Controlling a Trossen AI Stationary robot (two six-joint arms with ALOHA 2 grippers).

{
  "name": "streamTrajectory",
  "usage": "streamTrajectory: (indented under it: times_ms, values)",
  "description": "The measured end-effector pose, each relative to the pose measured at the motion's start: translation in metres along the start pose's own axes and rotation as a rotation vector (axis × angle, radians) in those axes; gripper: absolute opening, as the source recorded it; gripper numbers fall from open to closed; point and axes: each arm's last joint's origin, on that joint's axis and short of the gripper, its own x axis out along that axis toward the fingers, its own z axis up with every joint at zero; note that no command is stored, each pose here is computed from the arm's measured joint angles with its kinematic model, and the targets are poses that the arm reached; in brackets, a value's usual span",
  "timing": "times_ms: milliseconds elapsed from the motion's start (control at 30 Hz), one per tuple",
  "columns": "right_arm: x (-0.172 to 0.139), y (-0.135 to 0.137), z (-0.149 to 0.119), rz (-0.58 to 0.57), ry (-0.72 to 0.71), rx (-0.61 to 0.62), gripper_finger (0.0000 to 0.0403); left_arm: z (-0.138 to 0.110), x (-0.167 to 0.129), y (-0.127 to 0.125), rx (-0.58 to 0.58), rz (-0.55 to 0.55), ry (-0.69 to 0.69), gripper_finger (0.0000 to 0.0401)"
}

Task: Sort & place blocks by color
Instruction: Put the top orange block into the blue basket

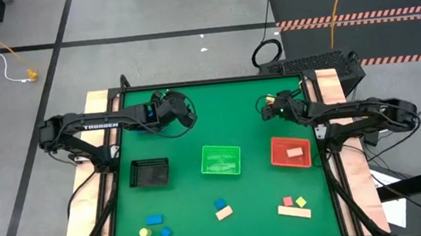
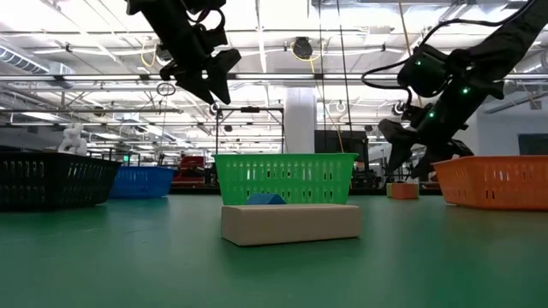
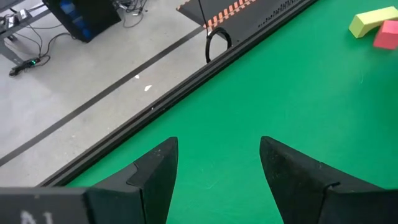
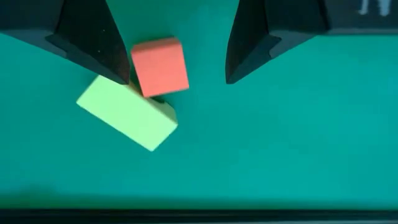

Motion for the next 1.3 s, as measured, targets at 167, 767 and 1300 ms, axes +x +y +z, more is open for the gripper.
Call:
streamTrajectory:
  times_ms: [167, 767, 1300]
  values:
    - [0.011, 0.0, -0.005, -0.031, 0.026, -0.009, 0.0254, 0.0, 0.0, 0.0, 0.0, 0.0, 0.0, 0.0227]
    - [0.042, 0.004, -0.017, -0.024, 0.064, -0.023, 0.0143, -0.001, 0.0, 0.0, 0.007, 0.002, 0.005, 0.0227]
    - [0.003, 0.048, 0.027, 0.727, -0.109, 0.091, 0.0116, -0.025, 0.018, -0.037, 0.35, -0.064, -0.074, 0.0227]
